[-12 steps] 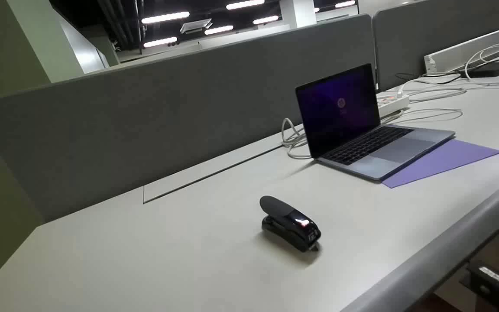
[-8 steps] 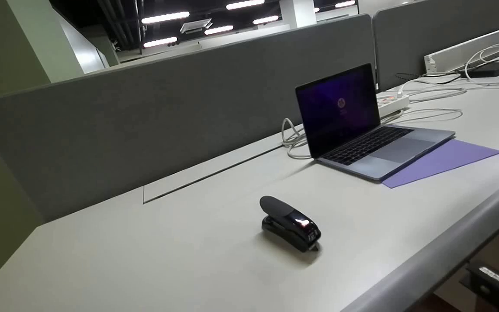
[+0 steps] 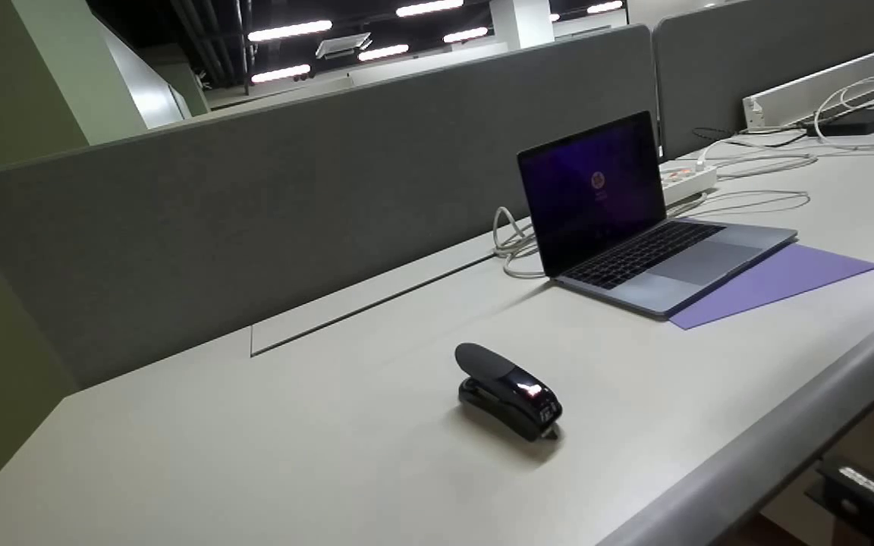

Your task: Close the laptop

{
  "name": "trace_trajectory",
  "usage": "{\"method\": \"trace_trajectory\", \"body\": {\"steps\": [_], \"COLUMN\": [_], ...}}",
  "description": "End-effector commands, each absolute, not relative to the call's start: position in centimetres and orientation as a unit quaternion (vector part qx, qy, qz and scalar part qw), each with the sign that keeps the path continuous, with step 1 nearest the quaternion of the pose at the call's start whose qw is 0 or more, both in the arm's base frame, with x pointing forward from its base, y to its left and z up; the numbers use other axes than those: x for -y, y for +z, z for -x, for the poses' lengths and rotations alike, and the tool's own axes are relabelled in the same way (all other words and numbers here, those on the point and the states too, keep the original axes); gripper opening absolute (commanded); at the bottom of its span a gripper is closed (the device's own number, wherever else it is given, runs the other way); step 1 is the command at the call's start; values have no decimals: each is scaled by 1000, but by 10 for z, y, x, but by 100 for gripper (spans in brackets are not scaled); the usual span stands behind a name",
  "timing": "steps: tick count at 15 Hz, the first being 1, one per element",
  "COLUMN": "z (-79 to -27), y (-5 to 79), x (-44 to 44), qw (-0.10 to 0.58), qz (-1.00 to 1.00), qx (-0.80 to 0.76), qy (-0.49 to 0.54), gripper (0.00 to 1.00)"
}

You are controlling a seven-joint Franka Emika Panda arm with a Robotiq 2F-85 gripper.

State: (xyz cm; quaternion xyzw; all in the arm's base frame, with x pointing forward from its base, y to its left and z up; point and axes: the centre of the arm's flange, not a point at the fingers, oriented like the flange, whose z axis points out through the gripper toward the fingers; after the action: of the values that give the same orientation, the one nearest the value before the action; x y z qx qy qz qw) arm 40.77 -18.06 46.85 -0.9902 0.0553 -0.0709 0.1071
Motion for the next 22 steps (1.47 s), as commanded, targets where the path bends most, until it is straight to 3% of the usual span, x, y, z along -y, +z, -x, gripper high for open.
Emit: {"method": "trace_trajectory", "body": {"steps": [1, 7, 16, 19, 20, 22], "z": [-416, -468, -569, -589, -567, -578], "y": [471, 474, 426, 412, 408, 403], "x": [188, 211, 175, 160, 161, 156], "qw": [86, 18, -12, -22, -12, -14], "qz": [988, 984, 996, 995, 996, 996], "qx": [-82, -93, -16, 6, 6, 13], "qy": [-96, -152, -89, -92, -90, -90], "gripper": [100, 100, 100, 100, 100, 100]}}
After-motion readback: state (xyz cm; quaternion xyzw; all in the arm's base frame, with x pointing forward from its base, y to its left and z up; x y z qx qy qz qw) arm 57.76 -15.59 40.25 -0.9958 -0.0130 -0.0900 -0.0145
